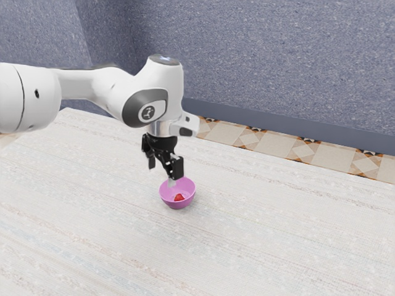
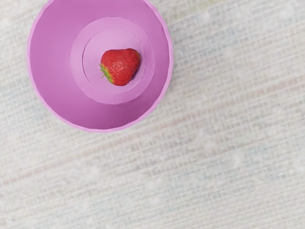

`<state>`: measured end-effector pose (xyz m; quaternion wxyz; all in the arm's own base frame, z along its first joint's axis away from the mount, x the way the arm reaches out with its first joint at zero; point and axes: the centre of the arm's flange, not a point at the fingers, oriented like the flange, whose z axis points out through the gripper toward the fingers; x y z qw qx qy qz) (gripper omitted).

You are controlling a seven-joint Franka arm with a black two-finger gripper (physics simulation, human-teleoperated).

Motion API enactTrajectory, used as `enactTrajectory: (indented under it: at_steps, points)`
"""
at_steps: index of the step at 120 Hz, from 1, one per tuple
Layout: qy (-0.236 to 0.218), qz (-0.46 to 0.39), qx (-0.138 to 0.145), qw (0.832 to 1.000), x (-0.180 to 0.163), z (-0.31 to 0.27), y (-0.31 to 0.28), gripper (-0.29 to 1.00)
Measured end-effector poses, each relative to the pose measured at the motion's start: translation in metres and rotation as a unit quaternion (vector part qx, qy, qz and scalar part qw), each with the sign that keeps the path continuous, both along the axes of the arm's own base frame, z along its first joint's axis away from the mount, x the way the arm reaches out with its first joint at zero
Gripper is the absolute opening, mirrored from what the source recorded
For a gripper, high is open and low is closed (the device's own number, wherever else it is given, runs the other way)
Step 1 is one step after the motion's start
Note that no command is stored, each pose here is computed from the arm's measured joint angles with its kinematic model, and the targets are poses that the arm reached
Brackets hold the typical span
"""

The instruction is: Take strawberry from the bowl

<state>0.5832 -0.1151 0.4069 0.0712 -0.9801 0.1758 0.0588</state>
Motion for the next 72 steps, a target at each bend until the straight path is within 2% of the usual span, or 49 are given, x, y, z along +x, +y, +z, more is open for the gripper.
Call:
enactTrajectory:
  at_steps: [44,56,72]
  points:
    - [-0.010,-0.130,-0.012,0.991,0.020,-0.033,0.004,0.70]
    - [-0.011,-0.167,-0.011,0.986,0.019,-0.036,-0.002,0.58]
    - [-0.004,-0.201,-0.010,0.979,0.017,-0.044,-0.001,0.50]
